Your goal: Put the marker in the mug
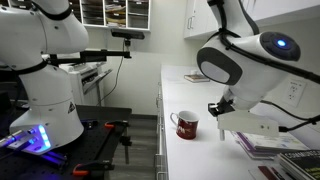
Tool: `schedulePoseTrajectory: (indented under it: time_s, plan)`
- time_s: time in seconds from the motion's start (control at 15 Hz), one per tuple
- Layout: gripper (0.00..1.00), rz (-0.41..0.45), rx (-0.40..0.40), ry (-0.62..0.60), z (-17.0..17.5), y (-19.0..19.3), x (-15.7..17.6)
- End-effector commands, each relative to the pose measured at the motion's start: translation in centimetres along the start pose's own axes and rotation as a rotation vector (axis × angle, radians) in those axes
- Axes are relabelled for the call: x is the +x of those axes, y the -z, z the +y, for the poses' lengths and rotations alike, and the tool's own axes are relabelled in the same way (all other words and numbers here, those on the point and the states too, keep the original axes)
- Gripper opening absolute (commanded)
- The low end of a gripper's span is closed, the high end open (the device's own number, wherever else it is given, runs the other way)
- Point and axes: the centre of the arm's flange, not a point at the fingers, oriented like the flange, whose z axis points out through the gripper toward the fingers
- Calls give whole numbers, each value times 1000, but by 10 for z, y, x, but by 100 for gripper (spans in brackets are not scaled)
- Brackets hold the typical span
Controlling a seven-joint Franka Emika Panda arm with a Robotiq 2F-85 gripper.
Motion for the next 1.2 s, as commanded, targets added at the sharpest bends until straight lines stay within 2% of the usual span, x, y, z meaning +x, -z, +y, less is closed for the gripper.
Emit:
schedulePoseTrajectory:
  time_s: [0.0, 0.2, 0.33, 0.67, 1.13]
  plan:
    - [5, 164, 79, 63, -13, 17, -1]
    - [5, 287, 135, 72, -18, 27, -4]
    - [5, 336, 166, 58, -19, 32, -8]
    - [5, 381, 231, 52, -18, 31, -3]
    - [5, 451, 373, 100, -25, 4, 29]
